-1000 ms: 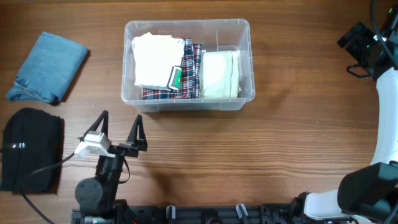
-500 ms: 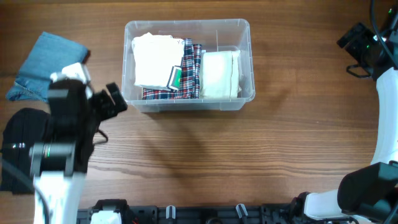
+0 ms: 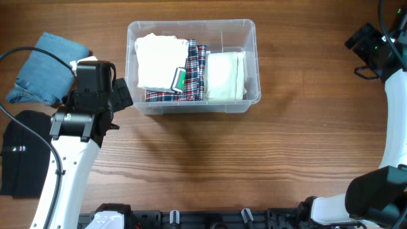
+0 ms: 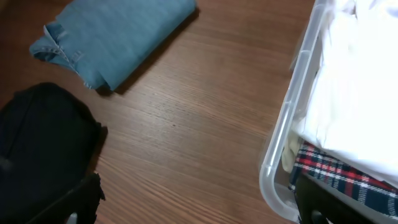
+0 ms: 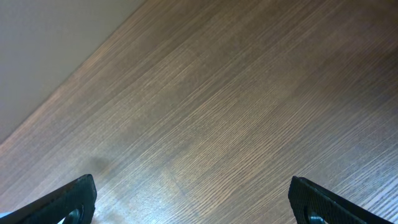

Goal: Pack container
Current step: 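Reach the left gripper toward the folded black cloth at left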

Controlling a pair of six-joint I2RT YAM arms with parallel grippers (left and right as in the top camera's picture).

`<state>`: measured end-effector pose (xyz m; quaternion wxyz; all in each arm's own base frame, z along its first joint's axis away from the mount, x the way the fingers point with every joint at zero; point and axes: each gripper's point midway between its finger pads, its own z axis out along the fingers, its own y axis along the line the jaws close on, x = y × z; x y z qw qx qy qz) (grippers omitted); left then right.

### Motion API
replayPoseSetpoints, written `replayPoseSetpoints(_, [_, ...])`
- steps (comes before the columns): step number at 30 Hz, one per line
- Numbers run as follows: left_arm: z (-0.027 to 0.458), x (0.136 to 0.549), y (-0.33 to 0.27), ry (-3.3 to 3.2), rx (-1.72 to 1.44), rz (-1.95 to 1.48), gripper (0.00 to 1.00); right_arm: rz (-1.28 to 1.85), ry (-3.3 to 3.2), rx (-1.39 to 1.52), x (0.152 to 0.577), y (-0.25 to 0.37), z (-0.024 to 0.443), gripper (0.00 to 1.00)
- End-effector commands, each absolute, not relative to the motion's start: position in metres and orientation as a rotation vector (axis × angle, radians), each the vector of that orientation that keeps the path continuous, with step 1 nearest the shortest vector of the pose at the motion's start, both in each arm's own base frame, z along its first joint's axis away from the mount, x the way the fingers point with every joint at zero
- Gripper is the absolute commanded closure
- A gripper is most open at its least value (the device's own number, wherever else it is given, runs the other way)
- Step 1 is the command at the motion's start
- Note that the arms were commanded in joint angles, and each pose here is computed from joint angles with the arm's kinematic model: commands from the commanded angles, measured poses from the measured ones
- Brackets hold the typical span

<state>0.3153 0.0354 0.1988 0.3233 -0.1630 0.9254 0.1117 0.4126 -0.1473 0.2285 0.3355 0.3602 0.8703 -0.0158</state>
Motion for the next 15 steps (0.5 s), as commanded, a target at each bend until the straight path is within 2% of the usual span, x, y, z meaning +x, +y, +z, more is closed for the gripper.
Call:
replayPoseSetpoints(1, [0.209,0.323,0.021,2.413,-0.388,0.184,0.0,-0.063,2.276,0.95,0.412,-0.15,0.224,0.0])
replayPoseSetpoints(6, [0.205,0.324,0.014,2.432,-0.387,0.111,0.0,-0.063,2.276,0.95,0.412,-0.15,0.224,0.0])
replayPoseSetpoints(11, [0.18,0.272,0.086,2.491,-0.848,0.413,0.0,-0.063,2.276,0.95,0.412,-0.15,0.224,0.0])
replayPoseSetpoints(15, [0.18,0.259,0.119,2.445,-1.0,0.457,0.0,-0.063,2.276,0.95,0.412,-0.15,0.224,0.0])
